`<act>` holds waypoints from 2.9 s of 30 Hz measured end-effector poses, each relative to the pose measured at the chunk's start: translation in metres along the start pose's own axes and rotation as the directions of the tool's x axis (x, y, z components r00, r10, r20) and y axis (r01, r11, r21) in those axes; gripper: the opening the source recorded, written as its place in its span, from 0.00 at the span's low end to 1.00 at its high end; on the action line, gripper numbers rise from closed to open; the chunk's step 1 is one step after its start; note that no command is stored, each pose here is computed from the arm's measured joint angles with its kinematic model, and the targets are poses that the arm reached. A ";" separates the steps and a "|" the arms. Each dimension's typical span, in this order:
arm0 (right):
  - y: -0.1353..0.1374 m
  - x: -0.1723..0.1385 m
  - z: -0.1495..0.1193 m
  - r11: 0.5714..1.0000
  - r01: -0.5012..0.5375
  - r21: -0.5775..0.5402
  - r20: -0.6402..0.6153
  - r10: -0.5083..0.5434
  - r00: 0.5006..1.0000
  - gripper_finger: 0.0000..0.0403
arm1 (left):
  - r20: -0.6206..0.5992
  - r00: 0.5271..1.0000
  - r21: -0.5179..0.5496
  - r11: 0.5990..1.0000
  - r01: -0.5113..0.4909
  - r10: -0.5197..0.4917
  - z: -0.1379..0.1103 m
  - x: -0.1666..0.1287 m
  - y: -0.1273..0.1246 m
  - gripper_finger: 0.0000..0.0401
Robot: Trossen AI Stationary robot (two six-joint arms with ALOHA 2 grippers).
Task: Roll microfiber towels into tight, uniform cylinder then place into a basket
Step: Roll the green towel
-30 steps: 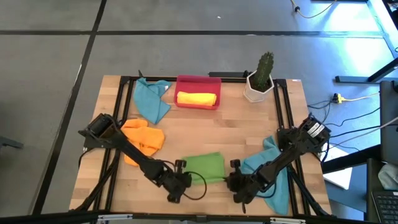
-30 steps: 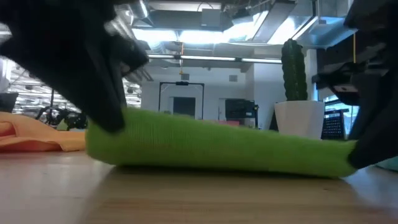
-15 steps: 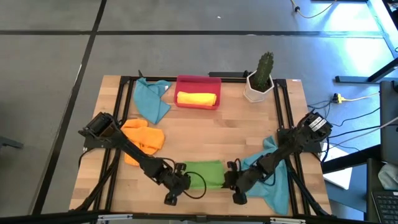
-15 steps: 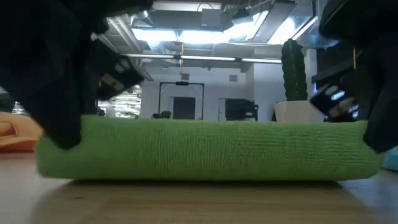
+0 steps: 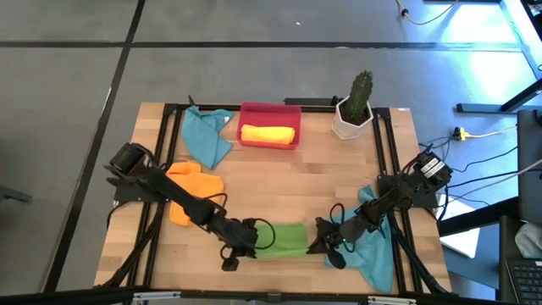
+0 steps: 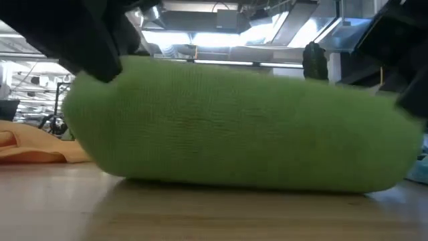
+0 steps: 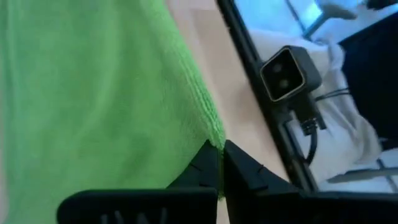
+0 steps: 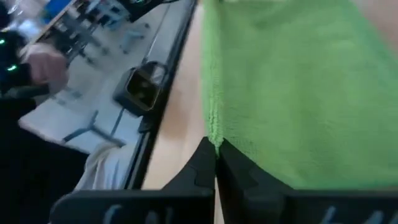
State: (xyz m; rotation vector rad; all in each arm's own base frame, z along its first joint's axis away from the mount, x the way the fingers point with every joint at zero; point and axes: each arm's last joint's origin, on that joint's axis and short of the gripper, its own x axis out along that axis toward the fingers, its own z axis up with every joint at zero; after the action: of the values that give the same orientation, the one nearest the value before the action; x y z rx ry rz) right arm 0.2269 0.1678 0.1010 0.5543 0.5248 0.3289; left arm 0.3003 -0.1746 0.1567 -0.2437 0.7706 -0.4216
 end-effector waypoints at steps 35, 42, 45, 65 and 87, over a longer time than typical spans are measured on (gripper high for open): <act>-0.016 0.021 0.020 0.955 0.296 0.025 -0.130 -0.290 0.948 0.01 | -0.108 0.992 -0.242 0.966 -0.087 0.062 -0.032 -0.004 0.032 0.00; -0.027 0.021 0.025 0.932 0.361 0.028 -0.108 -0.356 0.928 0.01 | -0.126 0.985 -0.246 0.958 -0.146 0.118 -0.040 -0.006 0.044 0.00; -0.031 0.020 0.025 0.914 0.405 0.021 -0.110 -0.400 0.910 0.01 | -0.114 0.982 -0.213 0.962 -0.172 0.150 -0.040 -0.006 0.045 0.01; -0.034 0.018 0.023 0.896 0.443 0.029 -0.127 -0.437 0.891 0.01 | -0.187 0.876 0.142 0.895 -0.424 0.445 0.000 -0.020 0.018 0.33; -0.035 0.018 0.022 0.892 0.450 0.050 -0.137 -0.440 0.888 0.01 | -0.061 0.804 0.567 0.683 -0.460 0.592 -0.029 0.018 -0.045 0.33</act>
State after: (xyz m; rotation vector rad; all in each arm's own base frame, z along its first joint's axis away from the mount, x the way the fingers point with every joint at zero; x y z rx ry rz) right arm 0.2591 0.1379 0.0905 0.4759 0.7690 -0.1001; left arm 0.2786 -0.2240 0.1418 0.5670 0.8905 -0.0870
